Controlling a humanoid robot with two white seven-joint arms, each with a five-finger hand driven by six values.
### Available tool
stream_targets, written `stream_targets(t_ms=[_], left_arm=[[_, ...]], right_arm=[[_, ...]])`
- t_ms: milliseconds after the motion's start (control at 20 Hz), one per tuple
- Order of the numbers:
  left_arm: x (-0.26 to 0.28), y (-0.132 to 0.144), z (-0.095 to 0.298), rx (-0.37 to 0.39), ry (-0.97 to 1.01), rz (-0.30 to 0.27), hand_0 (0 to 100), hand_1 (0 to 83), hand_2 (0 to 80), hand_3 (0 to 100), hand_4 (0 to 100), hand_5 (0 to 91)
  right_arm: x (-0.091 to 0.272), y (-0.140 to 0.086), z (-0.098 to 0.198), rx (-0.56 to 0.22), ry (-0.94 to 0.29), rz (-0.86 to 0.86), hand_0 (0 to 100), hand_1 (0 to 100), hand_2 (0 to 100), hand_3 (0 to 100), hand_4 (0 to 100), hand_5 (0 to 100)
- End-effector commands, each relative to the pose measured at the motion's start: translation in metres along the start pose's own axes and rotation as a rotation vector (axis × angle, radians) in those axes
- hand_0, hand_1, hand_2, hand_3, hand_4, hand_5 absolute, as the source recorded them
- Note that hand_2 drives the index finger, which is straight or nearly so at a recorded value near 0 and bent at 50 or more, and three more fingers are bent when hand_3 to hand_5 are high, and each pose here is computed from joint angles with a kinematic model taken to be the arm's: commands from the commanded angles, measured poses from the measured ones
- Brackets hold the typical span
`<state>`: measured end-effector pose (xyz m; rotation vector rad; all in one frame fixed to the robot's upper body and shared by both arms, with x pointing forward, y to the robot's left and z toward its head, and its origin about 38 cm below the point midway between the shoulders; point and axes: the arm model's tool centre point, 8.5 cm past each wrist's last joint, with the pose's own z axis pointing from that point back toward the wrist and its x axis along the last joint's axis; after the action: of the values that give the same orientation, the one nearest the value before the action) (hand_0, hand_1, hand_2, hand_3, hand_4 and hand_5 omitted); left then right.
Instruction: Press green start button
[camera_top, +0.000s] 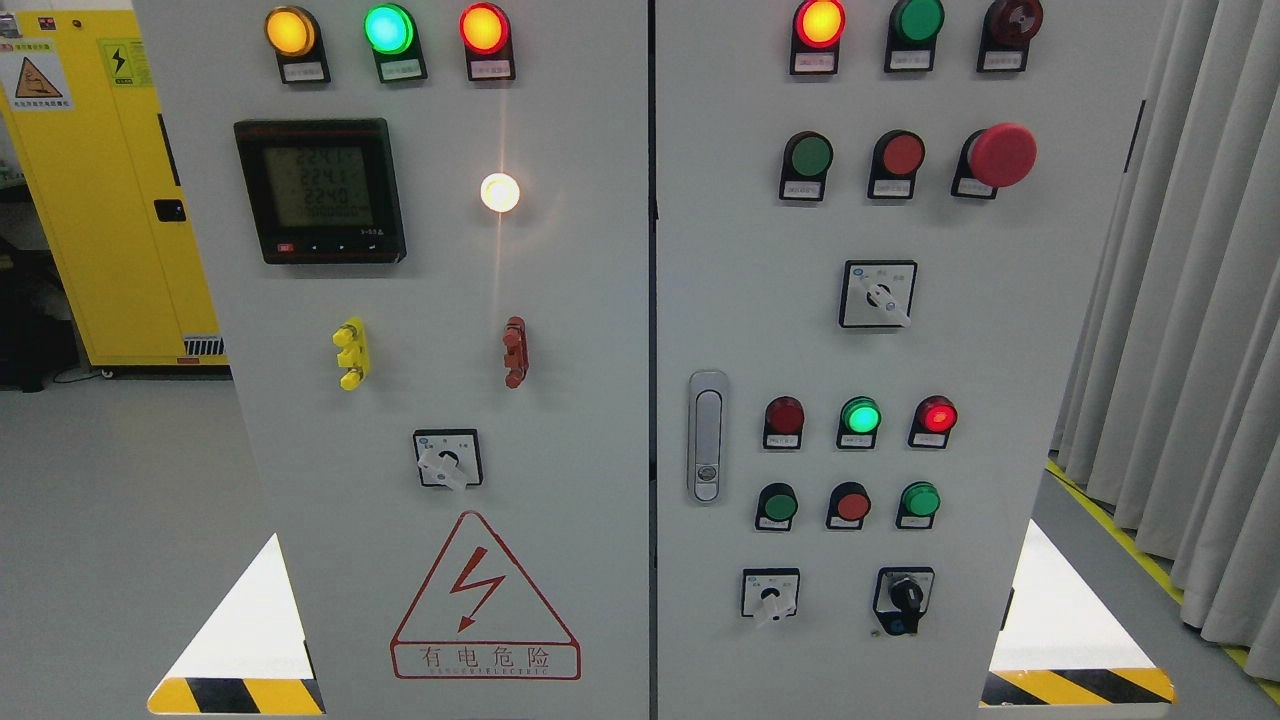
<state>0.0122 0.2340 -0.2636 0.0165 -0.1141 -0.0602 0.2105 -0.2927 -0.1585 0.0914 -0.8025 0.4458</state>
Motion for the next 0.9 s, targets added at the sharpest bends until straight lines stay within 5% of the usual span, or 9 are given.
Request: stream_targets(t_ms=[0,350,550,600,850], left_arm=[[0.029,-0.028,-0.002,-0.045,-0.057,0.002,12,55.6,0.0,0,0,0.0],[0.031,-0.033,-0.002,-0.053,-0.061,0.000,12,55.6,0.0,0,0,0.0],[0.029,-0.032,-0.002,-0.052,-0.058,0.000,12,55.6,0.0,0,0,0.0],[0.030,-0.032,-0.002,-0.052,-0.059,0.000,12,55.6,0.0,0,0,0.0],[0.030,-0.032,-0.002,-0.052,-0.059,0.000,12,55.6,0.0,0,0,0.0]], right_arm=[[0.144,-0.009,0.022,-0.074,-0.382,0.259,16,42,0,17,22,9],[0.223,-0.008,0.052,-0.163,-0.680,0.667,18,49,0,34,42,36],[0.261,-0.012,0.076,-0.348,-0.866,0.761,18,52,0,40,49,44],[0.271,-0.013,0.080,-0.389,-0.904,0.802,16,56,0,50,59,55],[0.315,-0.024,0.099,-0.541,-1.038,1.012,16,62,1,77,81,75]])
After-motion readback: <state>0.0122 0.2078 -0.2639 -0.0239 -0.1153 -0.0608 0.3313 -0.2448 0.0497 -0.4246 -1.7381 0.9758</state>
